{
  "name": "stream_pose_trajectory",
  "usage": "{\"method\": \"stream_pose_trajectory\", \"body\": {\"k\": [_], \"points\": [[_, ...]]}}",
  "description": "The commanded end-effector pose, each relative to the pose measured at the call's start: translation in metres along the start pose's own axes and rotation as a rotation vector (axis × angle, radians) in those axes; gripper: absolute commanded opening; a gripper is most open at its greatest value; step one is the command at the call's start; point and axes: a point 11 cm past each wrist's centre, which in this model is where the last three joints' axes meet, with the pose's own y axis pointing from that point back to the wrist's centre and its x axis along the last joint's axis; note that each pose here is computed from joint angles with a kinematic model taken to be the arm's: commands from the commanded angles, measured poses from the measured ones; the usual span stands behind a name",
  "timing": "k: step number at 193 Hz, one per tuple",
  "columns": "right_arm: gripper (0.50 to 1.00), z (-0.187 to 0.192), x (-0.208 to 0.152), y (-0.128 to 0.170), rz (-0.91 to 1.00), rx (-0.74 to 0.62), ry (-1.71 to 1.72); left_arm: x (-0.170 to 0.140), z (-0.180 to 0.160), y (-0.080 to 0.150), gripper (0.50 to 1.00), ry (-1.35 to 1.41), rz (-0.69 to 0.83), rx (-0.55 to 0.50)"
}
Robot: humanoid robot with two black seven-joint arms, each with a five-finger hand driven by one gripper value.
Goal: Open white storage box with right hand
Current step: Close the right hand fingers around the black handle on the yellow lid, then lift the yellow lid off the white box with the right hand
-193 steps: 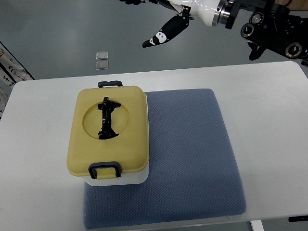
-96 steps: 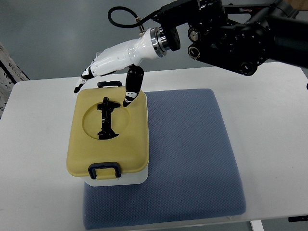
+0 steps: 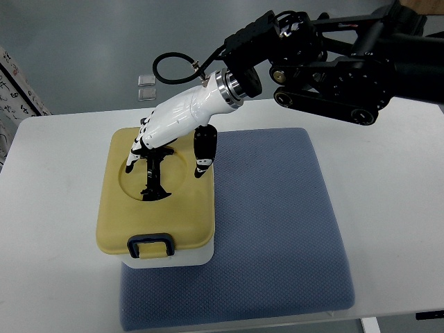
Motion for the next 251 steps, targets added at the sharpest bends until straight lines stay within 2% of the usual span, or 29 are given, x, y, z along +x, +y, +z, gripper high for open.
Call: {"method": "stream_pose_trajectory", "body": {"k": [1, 10, 37, 59, 104, 122, 143, 184, 214, 251], "points": [[0.897, -0.003, 0.001, -0.003, 0.020, 0.011, 0.013, 0.000, 0.000, 0.000, 1.000, 0.000, 0.000, 0.000], [0.870, -0.003, 0.003, -0.004, 0.036, 0.010, 0.028, 0.000, 0.000, 0.000, 1.000, 0.000, 0.001, -0.002], [0.844, -0.002, 0.005, -0.005, 0.056, 0.009, 0.045, 0.000, 0.000, 0.000, 1.000, 0.000, 0.000, -0.002], [0.801, -0.002, 0.004, -0.006, 0.056, 0.011, 0.044, 0.000, 0.000, 0.000, 1.000, 0.000, 0.001, 0.000], [0.793, -0.001, -0.001, -0.011, 0.069, 0.015, 0.039, 0.000, 0.000, 0.000, 1.000, 0.000, 0.000, -0.002], [0.717, -0.002, -0.002, -0.013, 0.072, 0.019, 0.038, 0.000, 0.000, 0.000, 1.000, 0.000, -0.001, -0.002], [0.654, -0.001, -0.003, -0.014, 0.071, 0.018, 0.036, 0.000, 0.000, 0.000, 1.000, 0.000, 0.000, -0.002], [0.607, 0.001, -0.003, -0.013, 0.076, 0.012, 0.033, 0.000, 0.000, 0.000, 1.000, 0.000, 0.001, 0.000], [0.500, 0.000, -0.002, -0.014, 0.083, 0.016, 0.036, 0.000, 0.000, 0.000, 1.000, 0.000, 0.000, 0.000], [0.500, -0.001, -0.001, -0.014, 0.089, 0.020, 0.030, 0.000, 0.000, 0.000, 1.000, 0.000, 0.000, 0.000]]}}
